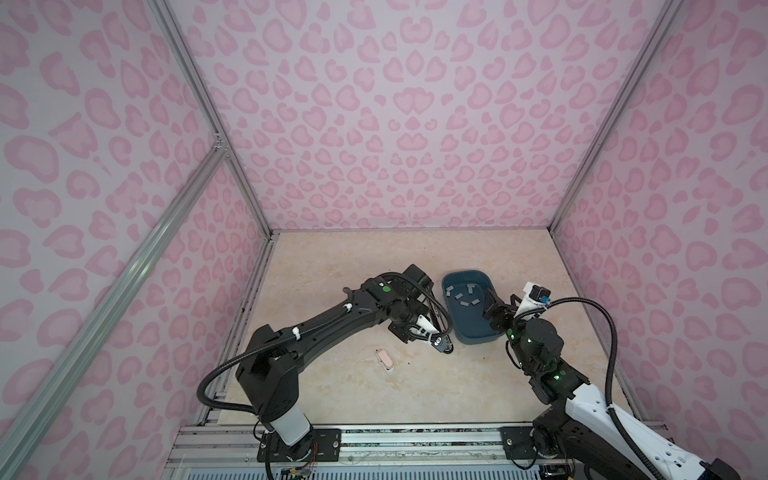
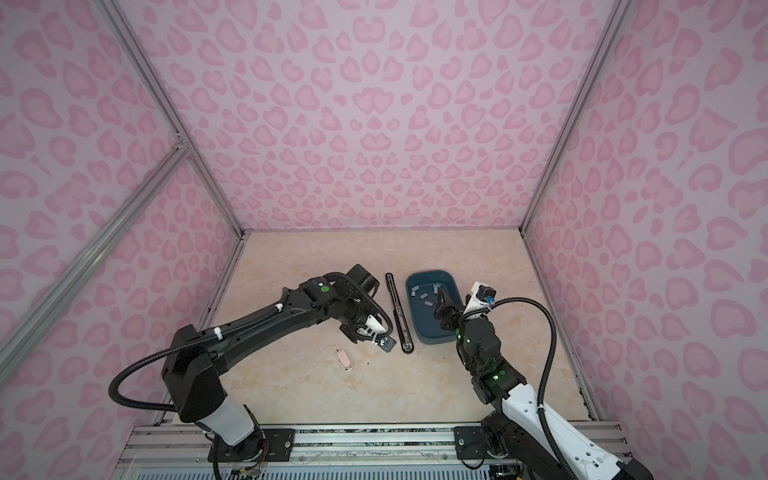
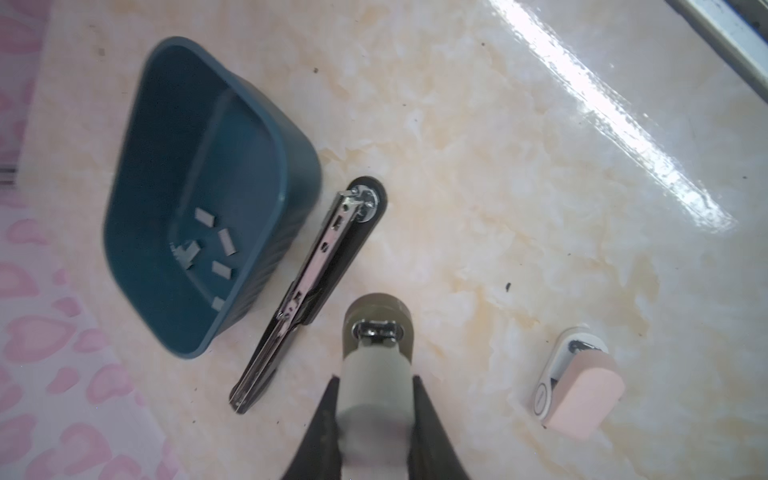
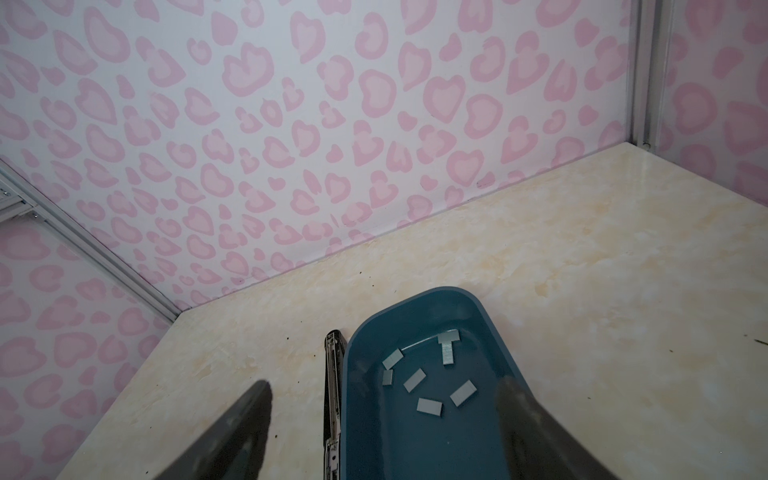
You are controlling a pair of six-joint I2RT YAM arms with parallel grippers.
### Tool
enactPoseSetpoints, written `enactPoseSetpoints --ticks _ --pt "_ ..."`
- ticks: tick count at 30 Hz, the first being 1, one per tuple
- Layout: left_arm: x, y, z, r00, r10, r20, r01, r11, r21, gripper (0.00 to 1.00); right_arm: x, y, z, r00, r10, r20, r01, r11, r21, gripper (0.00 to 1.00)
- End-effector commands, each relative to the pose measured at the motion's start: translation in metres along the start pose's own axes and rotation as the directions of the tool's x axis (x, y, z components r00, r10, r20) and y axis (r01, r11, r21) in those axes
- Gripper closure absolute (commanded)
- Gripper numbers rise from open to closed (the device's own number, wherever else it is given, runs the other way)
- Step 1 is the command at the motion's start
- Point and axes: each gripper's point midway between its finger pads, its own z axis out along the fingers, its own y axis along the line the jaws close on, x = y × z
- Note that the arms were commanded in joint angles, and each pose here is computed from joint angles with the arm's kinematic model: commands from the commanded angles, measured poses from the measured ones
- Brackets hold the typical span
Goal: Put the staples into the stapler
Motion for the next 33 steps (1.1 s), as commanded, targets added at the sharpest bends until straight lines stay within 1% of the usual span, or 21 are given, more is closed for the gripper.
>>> enactPoseSetpoints --ticks 1,2,4,6,8,10,13,16,20,24,27,29,33 --pt "-0.023 0.017 -0.026 0.988 -0.057 0.143 0.073 0.991 -0.11 0.96 0.008 0.039 -0.001 0.996 -0.02 -0.09 0.003 0.982 -0.191 0.18" --pt "-0.023 0.019 -0.032 0.985 -0.072 0.157 0.093 0.987 -0.132 0.97 0.01 0.056 -0.003 0.994 -0.049 -0.101 0.02 0.963 -0.269 0.24" --pt "-0.021 0.023 -0.039 0.98 -0.101 0.172 0.13 0.977 -0.169 0.96 0.015 0.082 -0.008 0.988 -0.115 -0.104 0.069 0.926 -0.371 0.31" --pt "-0.017 0.036 -0.051 0.975 -0.128 0.184 0.172 0.954 -0.246 0.96 0.024 0.104 -0.014 0.979 -0.181 -0.098 0.121 0.891 -0.437 0.34" --pt "-0.013 0.045 -0.064 0.969 -0.153 0.193 0.208 0.928 -0.308 0.96 0.033 0.123 -0.021 0.972 -0.216 -0.098 0.14 0.855 -0.499 0.37" --pt "-0.01 0.058 -0.079 0.96 -0.19 0.208 0.256 0.895 -0.365 0.96 0.041 0.138 -0.026 0.97 -0.21 -0.121 0.109 0.824 -0.556 0.4" --pt "-0.009 0.067 -0.093 0.948 -0.237 0.214 0.307 0.863 -0.401 0.97 0.044 0.148 -0.028 0.971 -0.17 -0.169 0.039 0.807 -0.589 0.45" --pt "-0.011 0.068 -0.102 0.945 -0.234 0.227 0.313 0.846 -0.431 0.96 0.045 0.151 -0.03 0.972 -0.153 -0.18 0.013 0.796 -0.606 0.48" --pt "-0.014 0.059 -0.098 0.951 -0.204 0.234 0.289 0.857 -0.427 0.96 0.046 0.149 -0.028 0.972 -0.141 -0.19 0.001 0.805 -0.593 0.53" --pt "-0.016 0.056 -0.093 0.951 -0.198 0.238 0.284 0.863 -0.418 0.97 0.044 0.154 -0.032 0.972 -0.133 -0.193 -0.015 0.786 -0.618 0.58" --pt "-0.014 0.061 -0.094 0.951 -0.207 0.23 0.291 0.852 -0.435 0.96 0.041 0.155 -0.036 0.976 -0.119 -0.183 -0.023 0.777 -0.629 0.58" --pt "-0.017 0.062 -0.096 0.949 -0.206 0.237 0.292 0.853 -0.431 0.96 0.041 0.156 -0.037 0.976 -0.113 -0.185 -0.03 0.774 -0.632 0.58" --pt "-0.025 0.055 -0.087 0.962 -0.172 0.212 0.247 0.881 -0.405 0.96 0.042 0.163 -0.037 0.971 -0.121 -0.207 -0.045 0.758 -0.651 0.6"
